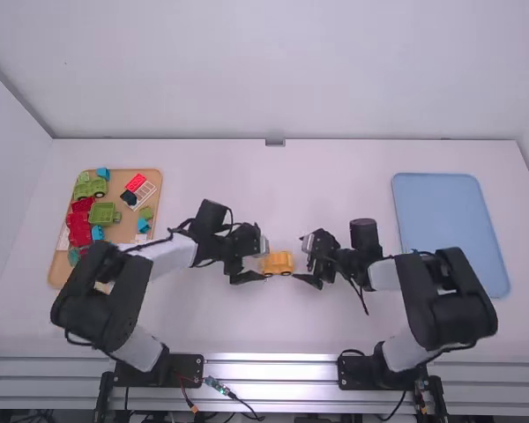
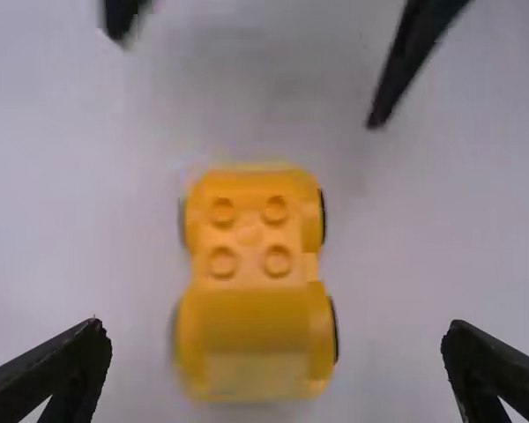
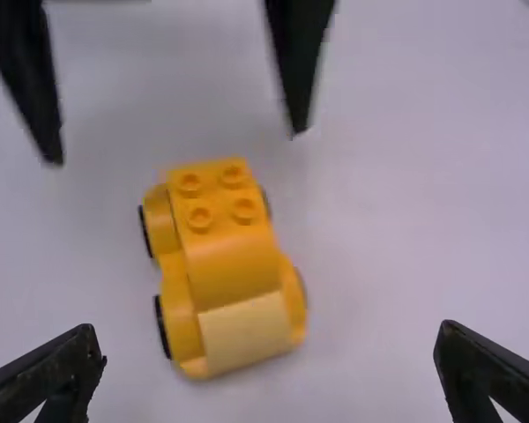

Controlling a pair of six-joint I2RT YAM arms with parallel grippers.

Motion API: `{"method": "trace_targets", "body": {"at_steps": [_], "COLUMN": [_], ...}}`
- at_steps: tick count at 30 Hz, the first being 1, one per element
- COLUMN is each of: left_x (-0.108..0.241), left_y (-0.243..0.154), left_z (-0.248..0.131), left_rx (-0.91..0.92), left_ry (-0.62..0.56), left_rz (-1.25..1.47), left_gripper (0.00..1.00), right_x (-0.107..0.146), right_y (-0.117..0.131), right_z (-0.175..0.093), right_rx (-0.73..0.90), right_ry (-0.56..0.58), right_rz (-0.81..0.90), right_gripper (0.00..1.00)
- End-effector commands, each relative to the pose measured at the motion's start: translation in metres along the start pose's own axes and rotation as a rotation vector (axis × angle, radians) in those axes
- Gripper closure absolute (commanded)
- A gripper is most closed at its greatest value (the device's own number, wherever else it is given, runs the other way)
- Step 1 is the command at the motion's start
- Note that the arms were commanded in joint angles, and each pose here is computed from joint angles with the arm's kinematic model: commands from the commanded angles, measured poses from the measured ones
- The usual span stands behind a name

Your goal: Assemble lego blocks to make yellow taxi

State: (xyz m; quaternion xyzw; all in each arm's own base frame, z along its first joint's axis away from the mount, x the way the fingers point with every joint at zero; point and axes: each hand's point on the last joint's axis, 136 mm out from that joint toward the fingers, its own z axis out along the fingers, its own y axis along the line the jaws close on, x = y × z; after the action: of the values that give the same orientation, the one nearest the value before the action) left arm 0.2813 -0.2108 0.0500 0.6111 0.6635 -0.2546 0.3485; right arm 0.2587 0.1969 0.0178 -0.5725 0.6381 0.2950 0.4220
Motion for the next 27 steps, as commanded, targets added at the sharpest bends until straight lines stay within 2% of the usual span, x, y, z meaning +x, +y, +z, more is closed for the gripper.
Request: {"method": "trace_targets", "body": {"at_steps": [1,9,13,20,24,25,26,27], "left_x": [-0.012,-0.022,-0.017,-0.008,-0.005,-0.004,-0.005,-0.005], "left_y": [0.013,0.007,0.006,0.005,0.005,0.005,0.005,0.005], "left_z": [-0.023,-0.07,-0.078,-0.083,-0.084,-0.085,-0.084,-0.084], "left_rx": [-0.068,-0.131,-0.164,-0.197,-0.199,-0.199,-0.2,-0.198], "left_ry": [-0.022,-0.108,-0.103,-0.101,-0.096,-0.096,-0.096,-0.097], "left_rz": [0.05,0.091,0.085,0.073,0.058,0.058,0.06,0.062], "left_gripper": [0.01,0.01,0.01,0.01,0.01,0.01,0.01,0.01], "right_x": [0.0,-0.007,-0.005,0.006,0.01,0.008,0.008,0.008], "right_y": [0.009,0.0,-0.002,0.01,0.01,0.007,0.005,0.004], "right_z": [0.014,0.043,0.056,0.077,0.078,0.077,0.076,0.076], "right_rx": [-0.056,-0.155,-0.194,-0.274,-0.276,-0.277,-0.275,-0.273], "right_ry": [-0.006,-0.021,-0.023,0.023,0.051,0.045,0.044,0.045], "right_rz": [0.009,-0.007,0.007,0.014,0.031,0.041,0.044,0.049], "right_gripper": [0.01,0.01,0.01,0.02,0.21,0.33,0.39,0.41]}}
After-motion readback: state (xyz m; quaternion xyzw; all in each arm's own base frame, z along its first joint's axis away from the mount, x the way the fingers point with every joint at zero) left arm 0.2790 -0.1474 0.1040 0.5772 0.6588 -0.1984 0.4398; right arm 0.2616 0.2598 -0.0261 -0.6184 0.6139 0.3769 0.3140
